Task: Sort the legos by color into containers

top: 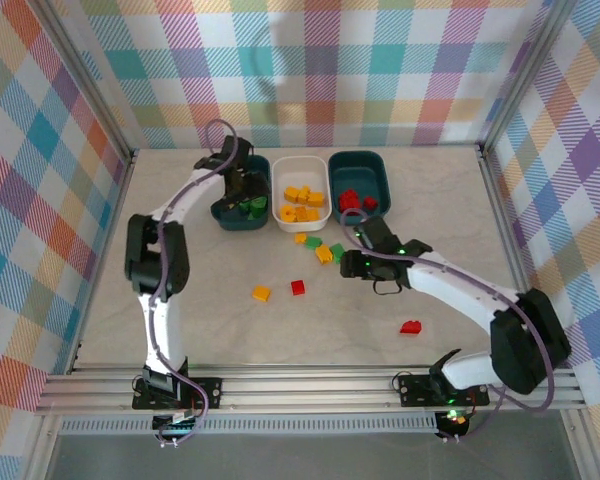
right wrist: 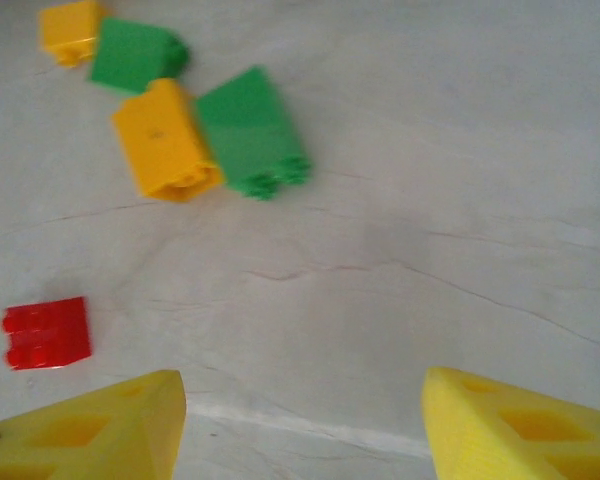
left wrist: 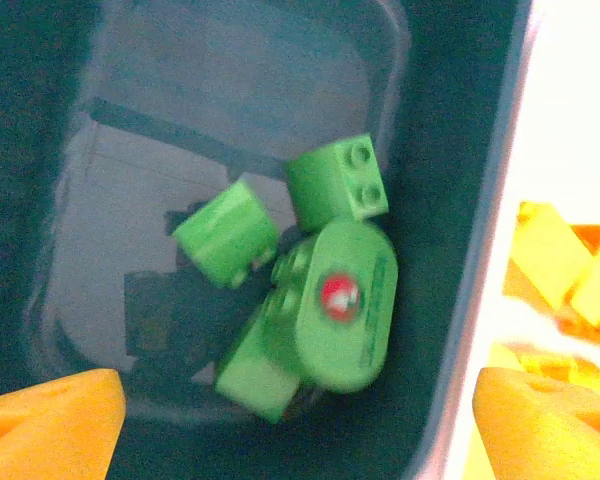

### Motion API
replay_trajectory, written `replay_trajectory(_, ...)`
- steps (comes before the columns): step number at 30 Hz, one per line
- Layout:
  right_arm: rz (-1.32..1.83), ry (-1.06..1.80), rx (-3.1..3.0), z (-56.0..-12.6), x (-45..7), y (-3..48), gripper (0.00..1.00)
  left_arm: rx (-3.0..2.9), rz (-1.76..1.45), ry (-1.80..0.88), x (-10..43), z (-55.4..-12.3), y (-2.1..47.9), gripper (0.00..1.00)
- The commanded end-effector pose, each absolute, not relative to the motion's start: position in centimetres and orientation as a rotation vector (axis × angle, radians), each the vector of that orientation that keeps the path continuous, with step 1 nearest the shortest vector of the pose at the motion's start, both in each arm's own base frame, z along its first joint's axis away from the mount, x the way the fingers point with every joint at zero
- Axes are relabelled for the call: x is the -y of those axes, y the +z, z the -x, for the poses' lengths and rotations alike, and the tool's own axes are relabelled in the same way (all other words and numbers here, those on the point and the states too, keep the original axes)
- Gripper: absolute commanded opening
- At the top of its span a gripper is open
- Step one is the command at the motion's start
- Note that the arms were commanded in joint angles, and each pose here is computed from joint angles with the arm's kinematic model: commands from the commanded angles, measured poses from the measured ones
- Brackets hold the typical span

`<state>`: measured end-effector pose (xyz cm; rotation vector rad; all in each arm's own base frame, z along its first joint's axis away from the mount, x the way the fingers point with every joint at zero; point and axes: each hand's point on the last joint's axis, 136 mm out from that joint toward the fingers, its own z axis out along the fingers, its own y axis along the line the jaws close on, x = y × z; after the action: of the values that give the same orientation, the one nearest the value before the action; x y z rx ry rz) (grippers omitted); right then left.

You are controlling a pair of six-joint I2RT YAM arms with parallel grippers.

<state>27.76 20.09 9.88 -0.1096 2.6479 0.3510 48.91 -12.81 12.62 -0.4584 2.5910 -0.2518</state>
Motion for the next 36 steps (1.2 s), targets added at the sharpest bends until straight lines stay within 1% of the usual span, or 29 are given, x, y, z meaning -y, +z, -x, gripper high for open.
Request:
replay_trajectory(1,0.306,0.372,-2.606,-28.2,-24.4,10.7,0.63,-2.430,0.524,-0.369,11.7,-45.9,18.6,0.91)
replay_trajectory(3,0.433,0.379,-2.602,-27.5,-27.3,10.1,0.62,-2.405,0.594,-0.366,10.6,-43.2,17.8,0.92)
replay_trajectory(7,0.724,0.373,-2.546,-25.8,-32.7,9.1,0.62,-2.355,0.765,-0.271,7.0,-37.7,15.0,0.95)
replay_trajectory(8,0.773,0.382,-2.534,-25.5,-33.7,8.9,0.63,-2.355,0.806,-0.253,6.2,-36.4,14.2,0.96)
replay_trajectory(13,0.962,0.440,-2.475,-25.4,-38.5,7.7,0.67,-2.352,0.994,-0.181,2.9,-30.9,10.5,0.97)
replay_trajectory(16,1.064,0.436,-2.440,-25.6,-40.7,6.7,0.69,-2.311,1.077,-0.229,2.0,-28.6,9.2,1.00)
replay_trajectory(22,1.185,0.410,-2.459,-25.4,-42.8,3.7,0.68,-2.306,1.141,-0.294,0.8,-26.1,8.7,1.00)
replay_trajectory(30,1.277,0.494,-2.483,-23.2,-44.4,2.4,0.65,-2.343,1.141,-0.335,1.2,-25.5,7.7,1.00)
replay_trajectory(36,1.316,0.444,-2.508,-21.8,-44.4,0.9,0.63,-2.347,1.125,-0.352,1.5,-25.4,7.9,1.00)
